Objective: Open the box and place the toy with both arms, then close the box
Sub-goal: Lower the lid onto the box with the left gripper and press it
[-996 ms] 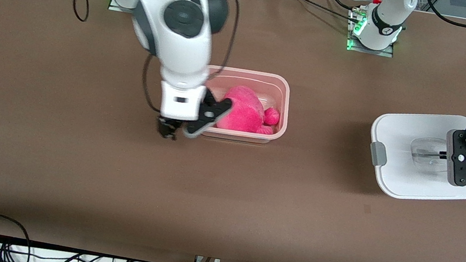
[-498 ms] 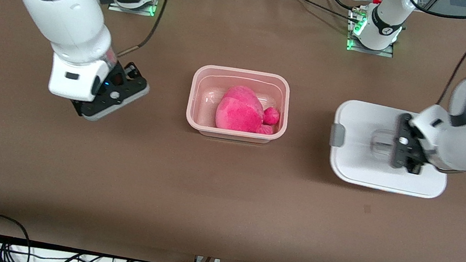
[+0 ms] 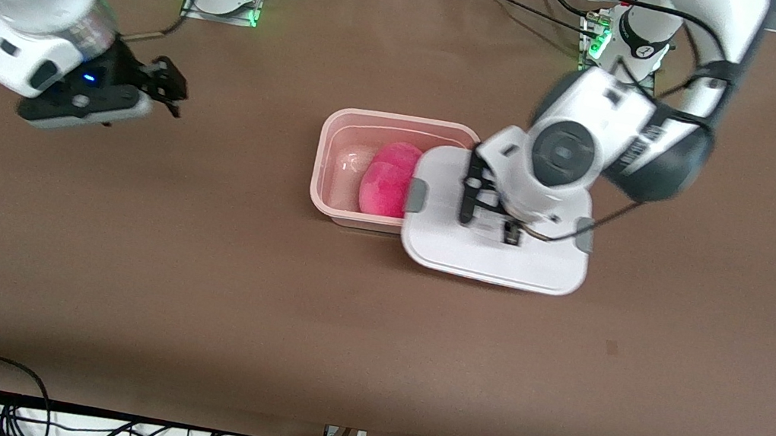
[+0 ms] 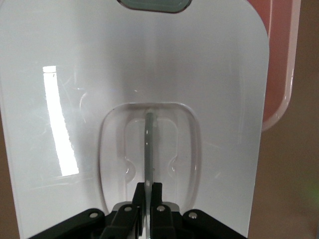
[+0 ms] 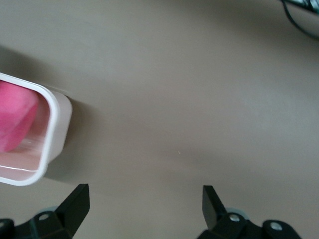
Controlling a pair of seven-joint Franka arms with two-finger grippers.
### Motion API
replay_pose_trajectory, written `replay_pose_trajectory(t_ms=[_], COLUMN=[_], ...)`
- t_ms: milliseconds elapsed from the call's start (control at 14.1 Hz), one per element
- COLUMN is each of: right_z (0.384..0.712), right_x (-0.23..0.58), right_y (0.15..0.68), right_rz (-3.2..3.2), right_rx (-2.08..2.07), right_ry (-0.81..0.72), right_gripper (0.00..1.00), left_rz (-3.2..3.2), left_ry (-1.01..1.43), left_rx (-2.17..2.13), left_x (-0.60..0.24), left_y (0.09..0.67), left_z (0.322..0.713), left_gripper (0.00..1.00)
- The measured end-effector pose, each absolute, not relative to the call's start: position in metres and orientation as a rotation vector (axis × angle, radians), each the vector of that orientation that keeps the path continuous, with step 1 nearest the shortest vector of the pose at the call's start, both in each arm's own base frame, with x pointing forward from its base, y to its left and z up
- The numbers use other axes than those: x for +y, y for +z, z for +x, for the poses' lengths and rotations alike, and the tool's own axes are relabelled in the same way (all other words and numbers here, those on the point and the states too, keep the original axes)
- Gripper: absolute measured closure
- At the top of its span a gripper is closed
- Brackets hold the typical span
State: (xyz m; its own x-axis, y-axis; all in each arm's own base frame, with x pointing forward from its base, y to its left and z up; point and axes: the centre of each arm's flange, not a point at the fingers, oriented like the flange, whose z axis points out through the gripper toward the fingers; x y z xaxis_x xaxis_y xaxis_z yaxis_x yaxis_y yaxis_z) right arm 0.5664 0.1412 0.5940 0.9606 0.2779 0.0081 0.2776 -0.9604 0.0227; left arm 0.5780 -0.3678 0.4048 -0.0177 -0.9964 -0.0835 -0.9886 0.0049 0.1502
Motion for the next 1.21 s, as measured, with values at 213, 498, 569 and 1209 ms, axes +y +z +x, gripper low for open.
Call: replay_pose_trajectory(t_ms=[213,498,569,1209], right_z=[0.548,0.543,0.543,0.549], right_x=[0.086,0.073,0.07,0.063], right_y=[0.598,0.6,0.6,0.616], right_rz=[3.116,3.123,3.124,3.111], right_rx=[0.321,0.263,0.252,0.168], right_ry=[-0.029,-0.039,-0.039,0.024], right_gripper=[0.0,0.0,0.0,0.0], left_rz=[2.217,2.261,2.271,2.3], left_ry=[-0.226,-0.175,-0.168,-0.166], left_rx=[-2.178,-2.146,-2.136,-2.109], left_x=[-0.436,-0.473,-0.483,-0.518], left_y=[0.391,0.377,0.373,0.361], left_z=[0.539,0.524,0.521,0.505], left_gripper=[0.93,0.93,0.93,0.93])
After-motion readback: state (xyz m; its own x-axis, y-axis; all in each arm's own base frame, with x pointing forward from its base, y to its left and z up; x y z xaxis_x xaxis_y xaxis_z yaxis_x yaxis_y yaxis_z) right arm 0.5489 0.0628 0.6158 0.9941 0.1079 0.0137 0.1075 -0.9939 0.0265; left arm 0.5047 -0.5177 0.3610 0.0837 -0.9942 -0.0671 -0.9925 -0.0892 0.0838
